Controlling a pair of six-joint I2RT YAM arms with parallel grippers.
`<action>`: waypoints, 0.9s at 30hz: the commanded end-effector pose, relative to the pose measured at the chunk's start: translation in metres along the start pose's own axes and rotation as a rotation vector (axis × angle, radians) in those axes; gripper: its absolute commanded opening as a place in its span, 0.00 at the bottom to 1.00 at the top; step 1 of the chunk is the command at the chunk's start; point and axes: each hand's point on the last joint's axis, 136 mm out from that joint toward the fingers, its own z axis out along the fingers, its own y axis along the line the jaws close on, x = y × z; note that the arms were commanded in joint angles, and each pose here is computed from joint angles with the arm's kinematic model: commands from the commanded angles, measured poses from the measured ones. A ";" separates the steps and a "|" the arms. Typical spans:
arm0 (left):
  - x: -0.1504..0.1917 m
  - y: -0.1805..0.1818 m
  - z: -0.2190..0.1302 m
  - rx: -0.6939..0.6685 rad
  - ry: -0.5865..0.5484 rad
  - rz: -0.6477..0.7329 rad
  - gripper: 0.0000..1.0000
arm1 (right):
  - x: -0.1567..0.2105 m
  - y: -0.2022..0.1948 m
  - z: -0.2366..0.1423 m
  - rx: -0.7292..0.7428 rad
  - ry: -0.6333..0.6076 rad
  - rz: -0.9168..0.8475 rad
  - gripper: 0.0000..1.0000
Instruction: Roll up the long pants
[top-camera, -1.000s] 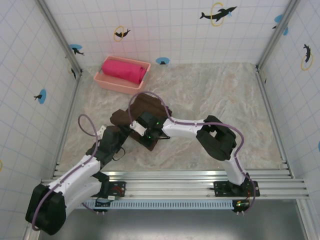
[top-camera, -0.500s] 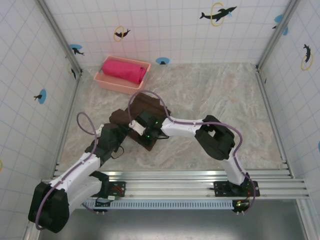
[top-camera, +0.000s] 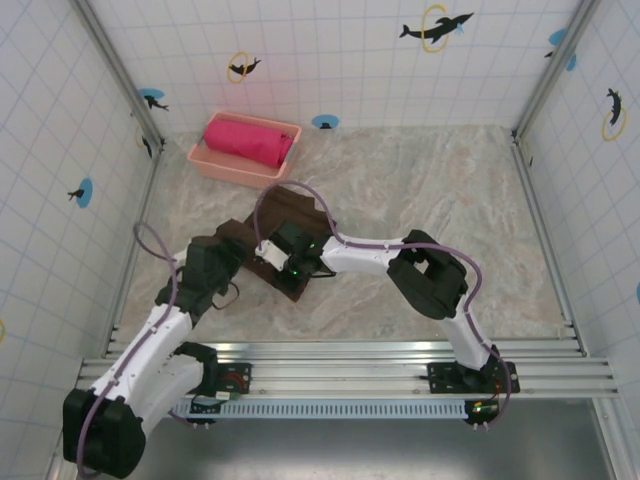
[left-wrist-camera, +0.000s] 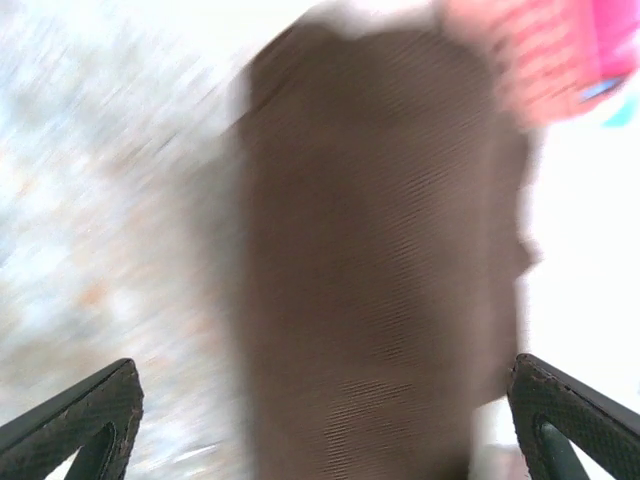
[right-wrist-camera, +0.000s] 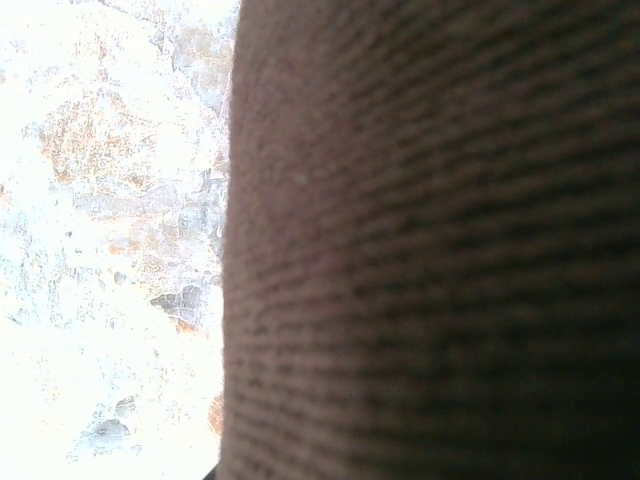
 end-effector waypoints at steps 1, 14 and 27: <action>-0.036 -0.051 -0.033 0.153 -0.092 -0.012 0.96 | 0.186 -0.010 0.030 0.009 0.613 0.133 0.00; -0.018 -0.032 0.005 0.046 0.059 -0.067 0.97 | 0.188 -0.013 0.027 0.007 0.612 0.141 0.00; 0.015 0.014 0.046 -0.148 0.212 -0.109 0.96 | 0.186 -0.015 0.027 0.011 0.605 0.145 0.00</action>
